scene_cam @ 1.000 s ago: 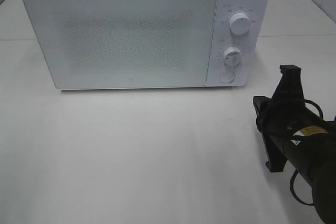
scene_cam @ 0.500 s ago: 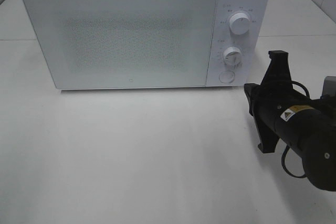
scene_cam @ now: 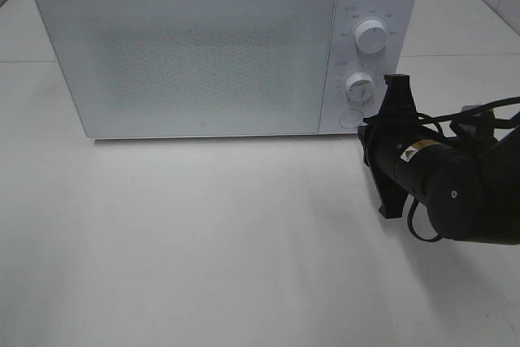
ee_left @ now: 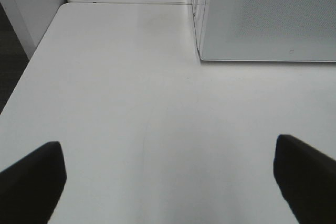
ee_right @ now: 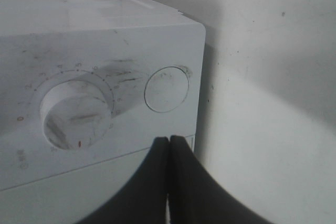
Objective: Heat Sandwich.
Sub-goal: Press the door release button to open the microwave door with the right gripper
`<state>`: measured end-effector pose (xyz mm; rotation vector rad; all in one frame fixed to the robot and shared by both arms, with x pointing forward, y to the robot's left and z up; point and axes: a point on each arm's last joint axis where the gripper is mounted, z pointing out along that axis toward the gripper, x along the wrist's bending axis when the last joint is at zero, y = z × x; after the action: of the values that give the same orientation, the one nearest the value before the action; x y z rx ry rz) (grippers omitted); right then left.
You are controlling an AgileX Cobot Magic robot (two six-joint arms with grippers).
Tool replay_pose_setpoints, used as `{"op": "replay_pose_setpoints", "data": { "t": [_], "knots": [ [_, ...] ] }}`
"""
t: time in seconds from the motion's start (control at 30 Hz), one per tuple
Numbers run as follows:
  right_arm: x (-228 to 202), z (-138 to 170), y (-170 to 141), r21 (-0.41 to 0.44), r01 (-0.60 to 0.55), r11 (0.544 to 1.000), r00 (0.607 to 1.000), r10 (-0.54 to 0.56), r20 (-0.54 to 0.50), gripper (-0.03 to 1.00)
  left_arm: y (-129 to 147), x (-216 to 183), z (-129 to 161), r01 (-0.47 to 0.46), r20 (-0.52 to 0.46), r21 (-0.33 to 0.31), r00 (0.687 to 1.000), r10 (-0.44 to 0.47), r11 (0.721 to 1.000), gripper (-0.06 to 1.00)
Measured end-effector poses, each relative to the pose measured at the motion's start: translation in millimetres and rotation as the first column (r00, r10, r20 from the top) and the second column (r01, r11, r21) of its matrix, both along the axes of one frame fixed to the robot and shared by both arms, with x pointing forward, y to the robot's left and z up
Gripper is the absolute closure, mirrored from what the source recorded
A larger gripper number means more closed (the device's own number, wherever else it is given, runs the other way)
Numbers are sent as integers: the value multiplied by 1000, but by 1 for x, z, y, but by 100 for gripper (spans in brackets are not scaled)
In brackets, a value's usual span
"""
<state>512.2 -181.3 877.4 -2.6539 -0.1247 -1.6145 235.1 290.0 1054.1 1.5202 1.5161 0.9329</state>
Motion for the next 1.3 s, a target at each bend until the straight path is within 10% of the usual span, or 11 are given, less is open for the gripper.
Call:
{"op": "replay_pose_setpoints", "data": {
  "t": [1.3],
  "knots": [
    [63,-25,0,9,52,999,999,-52,-3,95,0,0,0,0,0,0,1000,0,1000,-5]
  ]
}}
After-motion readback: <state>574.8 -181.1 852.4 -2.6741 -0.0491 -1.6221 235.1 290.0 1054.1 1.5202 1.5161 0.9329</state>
